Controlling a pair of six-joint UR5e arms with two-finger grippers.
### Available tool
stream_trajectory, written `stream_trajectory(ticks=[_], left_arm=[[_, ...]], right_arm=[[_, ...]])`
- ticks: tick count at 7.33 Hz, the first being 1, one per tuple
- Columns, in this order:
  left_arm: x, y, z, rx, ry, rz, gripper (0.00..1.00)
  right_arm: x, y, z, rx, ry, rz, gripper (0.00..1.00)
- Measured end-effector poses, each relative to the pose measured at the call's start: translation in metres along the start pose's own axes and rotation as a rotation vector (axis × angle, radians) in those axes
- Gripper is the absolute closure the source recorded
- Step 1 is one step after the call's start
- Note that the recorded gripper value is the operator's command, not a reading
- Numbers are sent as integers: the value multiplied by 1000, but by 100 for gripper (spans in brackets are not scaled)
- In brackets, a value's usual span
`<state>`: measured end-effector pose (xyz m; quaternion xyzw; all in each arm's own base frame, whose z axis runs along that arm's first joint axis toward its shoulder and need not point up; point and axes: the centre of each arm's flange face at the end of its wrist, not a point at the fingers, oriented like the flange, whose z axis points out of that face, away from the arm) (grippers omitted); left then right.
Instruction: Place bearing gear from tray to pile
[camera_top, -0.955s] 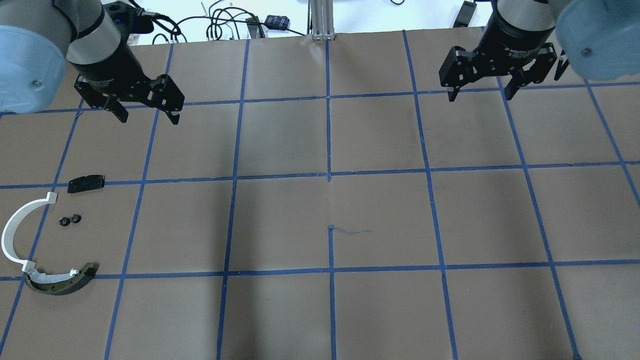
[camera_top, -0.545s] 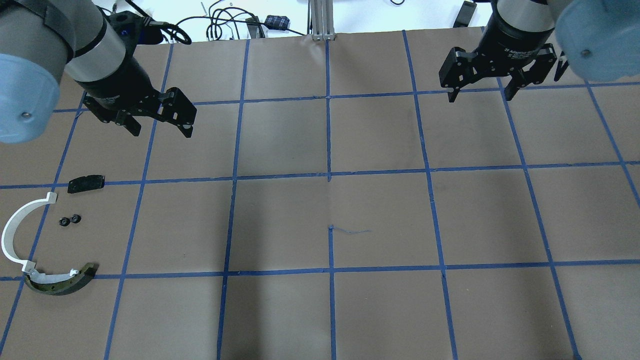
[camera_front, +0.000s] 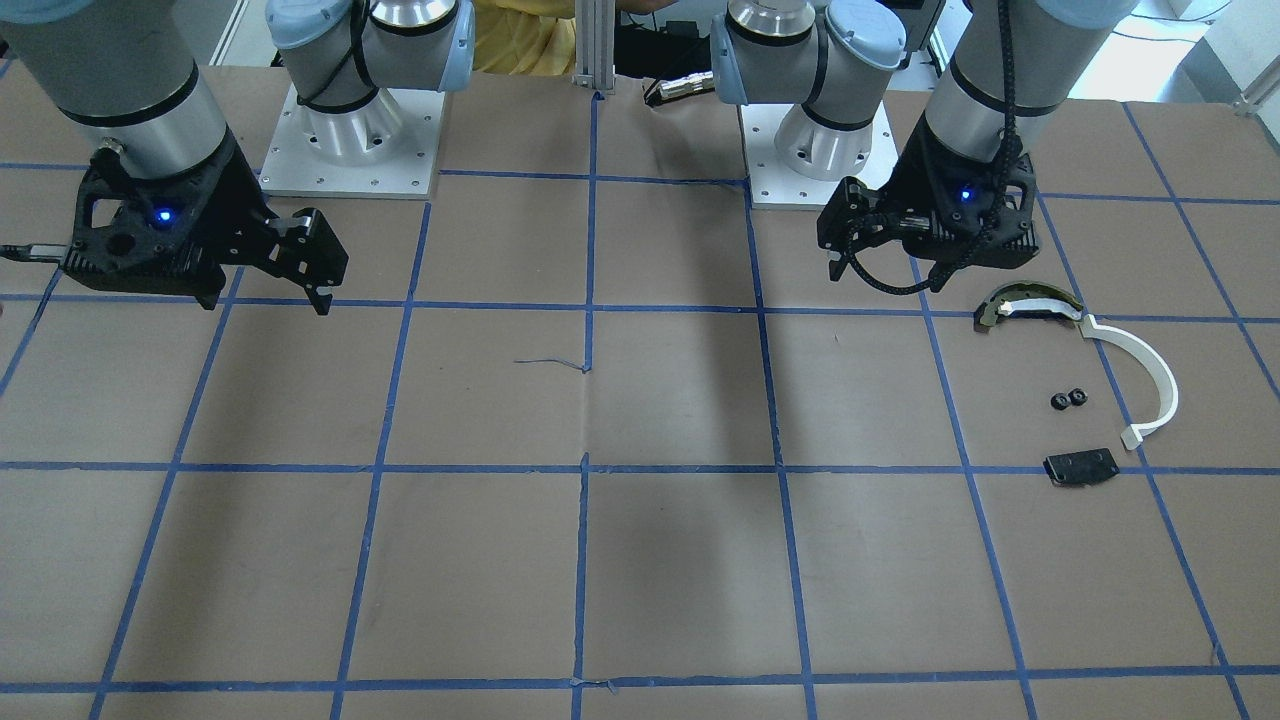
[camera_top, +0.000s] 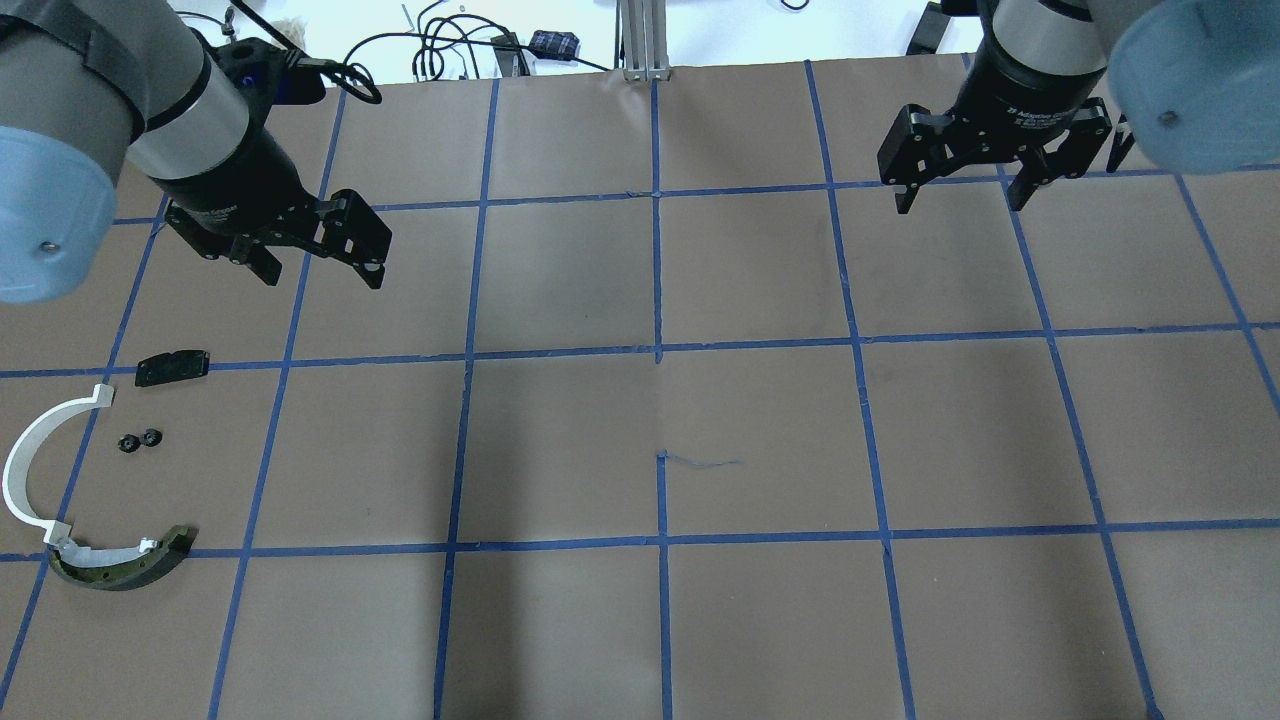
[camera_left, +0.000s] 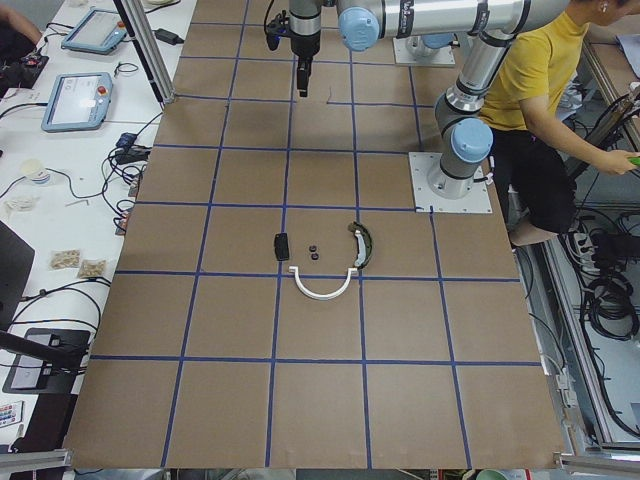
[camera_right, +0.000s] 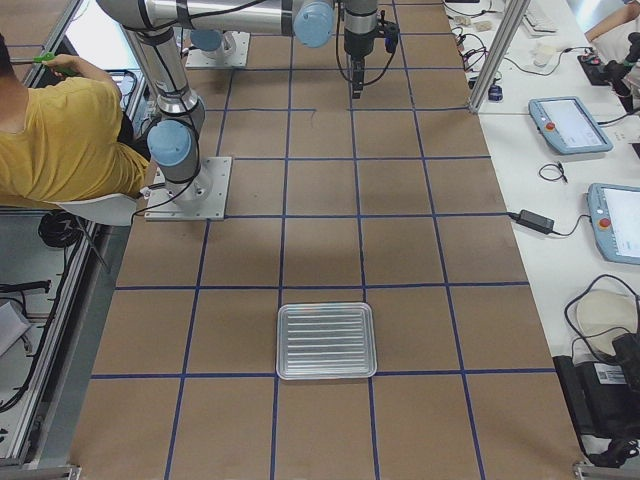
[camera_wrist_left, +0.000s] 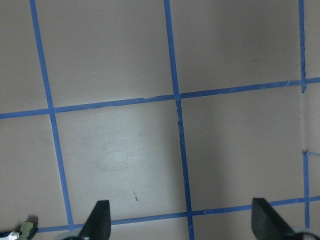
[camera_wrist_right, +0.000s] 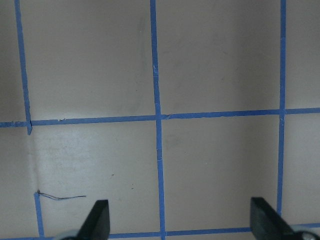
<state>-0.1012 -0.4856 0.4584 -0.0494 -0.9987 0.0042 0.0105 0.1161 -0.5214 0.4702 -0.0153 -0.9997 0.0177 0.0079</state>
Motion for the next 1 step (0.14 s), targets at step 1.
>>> stream_trajectory(ticks=[1], left_arm=[[-1,0,1,-1,1,-3,0]], right_arm=[[0,0,0,-1,0,0,0]])
